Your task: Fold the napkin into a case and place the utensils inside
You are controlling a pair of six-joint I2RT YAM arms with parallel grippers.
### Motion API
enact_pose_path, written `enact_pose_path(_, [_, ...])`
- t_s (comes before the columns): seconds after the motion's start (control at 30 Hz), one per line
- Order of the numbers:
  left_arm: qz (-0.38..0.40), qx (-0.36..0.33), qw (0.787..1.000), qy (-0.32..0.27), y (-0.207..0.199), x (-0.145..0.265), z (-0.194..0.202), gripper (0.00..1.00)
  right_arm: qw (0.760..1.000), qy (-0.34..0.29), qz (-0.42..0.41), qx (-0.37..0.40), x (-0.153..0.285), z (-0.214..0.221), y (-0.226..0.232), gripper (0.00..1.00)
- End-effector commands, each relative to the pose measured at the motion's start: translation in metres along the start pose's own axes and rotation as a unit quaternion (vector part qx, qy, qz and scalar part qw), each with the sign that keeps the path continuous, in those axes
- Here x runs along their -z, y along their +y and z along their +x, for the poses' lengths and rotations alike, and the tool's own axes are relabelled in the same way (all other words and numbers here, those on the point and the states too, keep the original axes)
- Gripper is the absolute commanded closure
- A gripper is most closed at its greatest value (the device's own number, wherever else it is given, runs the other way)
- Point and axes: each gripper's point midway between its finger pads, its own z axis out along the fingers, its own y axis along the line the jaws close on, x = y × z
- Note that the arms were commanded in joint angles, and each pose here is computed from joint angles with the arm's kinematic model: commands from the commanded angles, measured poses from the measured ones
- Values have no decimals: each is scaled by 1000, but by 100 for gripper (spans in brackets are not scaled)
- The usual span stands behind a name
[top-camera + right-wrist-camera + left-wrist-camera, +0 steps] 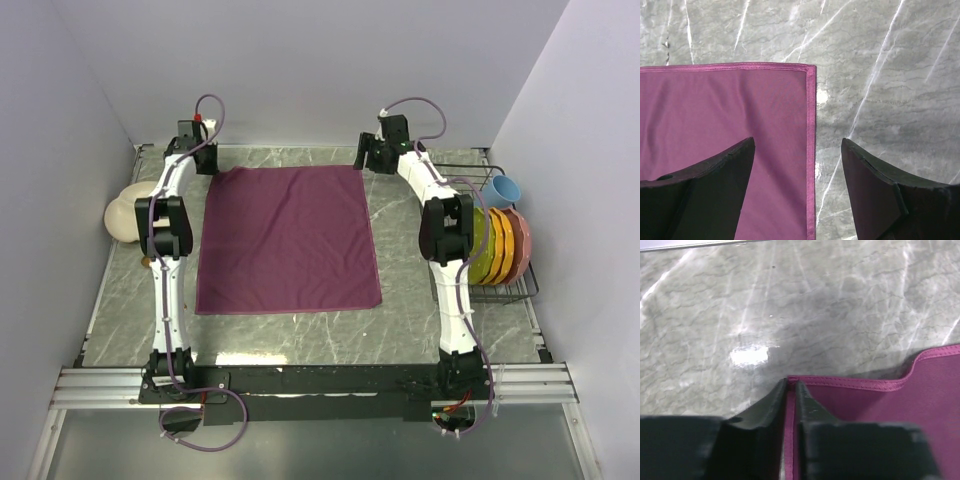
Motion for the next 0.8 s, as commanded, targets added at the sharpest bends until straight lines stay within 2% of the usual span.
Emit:
enact_pose_path(0.0, [39,-11,999,30,-23,-12,22,89,999,-42,-13,4,39,-39,10,22])
enact_pose_path(0.07, [48,-13,999,10,-27,-9,9,99,999,-37,-19,6,39,-35,13,23])
enact_pose_path(0.17, [65,-18,997,-38,-35,12,-24,99,999,-28,-40,11,40,-32,18,23])
enact_pose_path(0.2, [76,-24,994,-69,-41,27,-47,99,999,-25,-46,14,41,-31,20,23])
enact_pose_path(0.3, [97,-40,988,-115,-56,60,-83,99,997,-17,-71,31,46,-29,27,23])
enact_pose_path(0.43, [128,-59,980,-144,-77,97,-101,99,996,-10,-84,35,56,-28,27,23])
enact_pose_path(0.6, [134,-67,978,-144,-82,125,-96,99,995,-2,-91,37,65,-25,25,23])
enact_pose_path(0.63, [144,-79,977,-138,-97,126,-93,99,995,0,-93,39,67,-24,26,23])
enact_pose_path(0.77, [183,-92,974,-100,-111,136,-68,99,994,4,-96,43,71,-22,23,23])
